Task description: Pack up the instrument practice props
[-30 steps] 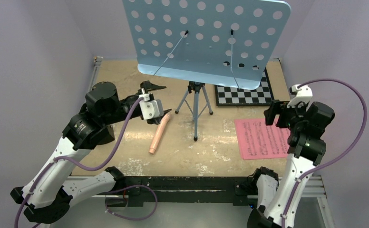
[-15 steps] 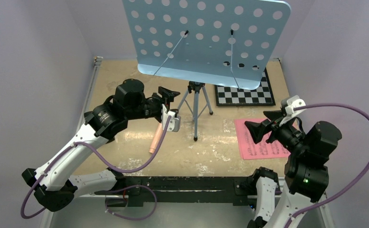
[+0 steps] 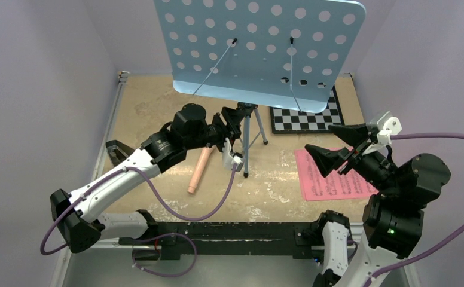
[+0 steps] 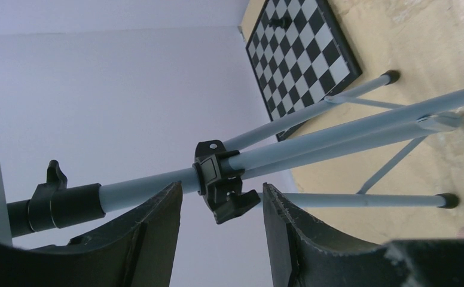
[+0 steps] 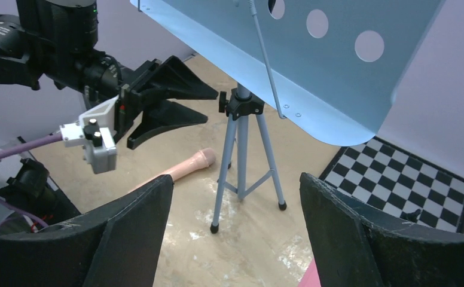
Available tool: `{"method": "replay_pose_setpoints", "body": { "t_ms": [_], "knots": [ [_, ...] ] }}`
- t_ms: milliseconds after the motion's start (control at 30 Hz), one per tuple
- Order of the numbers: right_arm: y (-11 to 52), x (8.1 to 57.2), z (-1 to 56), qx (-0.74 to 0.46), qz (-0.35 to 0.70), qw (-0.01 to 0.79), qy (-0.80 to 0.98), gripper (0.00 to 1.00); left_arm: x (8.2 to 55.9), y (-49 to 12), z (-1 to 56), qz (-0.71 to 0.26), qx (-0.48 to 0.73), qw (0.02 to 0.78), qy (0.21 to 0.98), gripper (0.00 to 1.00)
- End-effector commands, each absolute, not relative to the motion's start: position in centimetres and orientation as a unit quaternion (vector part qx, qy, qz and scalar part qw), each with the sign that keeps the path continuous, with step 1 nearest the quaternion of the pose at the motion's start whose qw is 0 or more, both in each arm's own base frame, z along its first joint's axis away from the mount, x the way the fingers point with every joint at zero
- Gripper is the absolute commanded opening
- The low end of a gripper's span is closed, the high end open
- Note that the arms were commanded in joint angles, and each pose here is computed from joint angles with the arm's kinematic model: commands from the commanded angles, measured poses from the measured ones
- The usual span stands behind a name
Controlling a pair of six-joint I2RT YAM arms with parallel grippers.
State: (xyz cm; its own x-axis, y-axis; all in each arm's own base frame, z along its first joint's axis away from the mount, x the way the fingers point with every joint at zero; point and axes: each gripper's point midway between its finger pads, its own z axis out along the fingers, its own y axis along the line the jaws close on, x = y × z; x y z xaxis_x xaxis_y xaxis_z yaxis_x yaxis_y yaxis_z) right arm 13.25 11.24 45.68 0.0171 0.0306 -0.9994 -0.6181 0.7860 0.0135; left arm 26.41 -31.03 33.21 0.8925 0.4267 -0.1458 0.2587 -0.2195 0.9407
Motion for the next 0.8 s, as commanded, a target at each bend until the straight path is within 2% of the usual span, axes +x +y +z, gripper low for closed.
{"method": "replay_pose_setpoints", "body": {
  "t_ms": [0,167,367,467,767],
  "knots": [
    [12.1,12.6,43.4,-0.266,0.263,0.651,0.66,0.8,28.4,-31.9,35.6,0.15,0.756,0.612,0.18,0.55],
    [11.3,13.3,34.6,-0.286,0.22,0.659,0.66,0.84,28.9,-31.5,34.7,0.164,0.76,0.598,0.193,0.53],
    [10.3,18.5,28.9,-0.265,0.248,0.62,0.695,0.73,29.0,-30.8,33.7,0.165,0.76,0.593,0.21,0.51],
    [11.9,20.6,27.3,-0.32,0.247,0.611,0.681,0.72,28.9,-30.6,34.1,0.165,0.753,0.6,0.214,0.51],
    [13.8,29.9,25.9,-0.302,0.32,0.589,0.678,0.75,28.5,-29.7,33.9,0.153,0.75,0.6,0.235,0.56]
  ]
}}
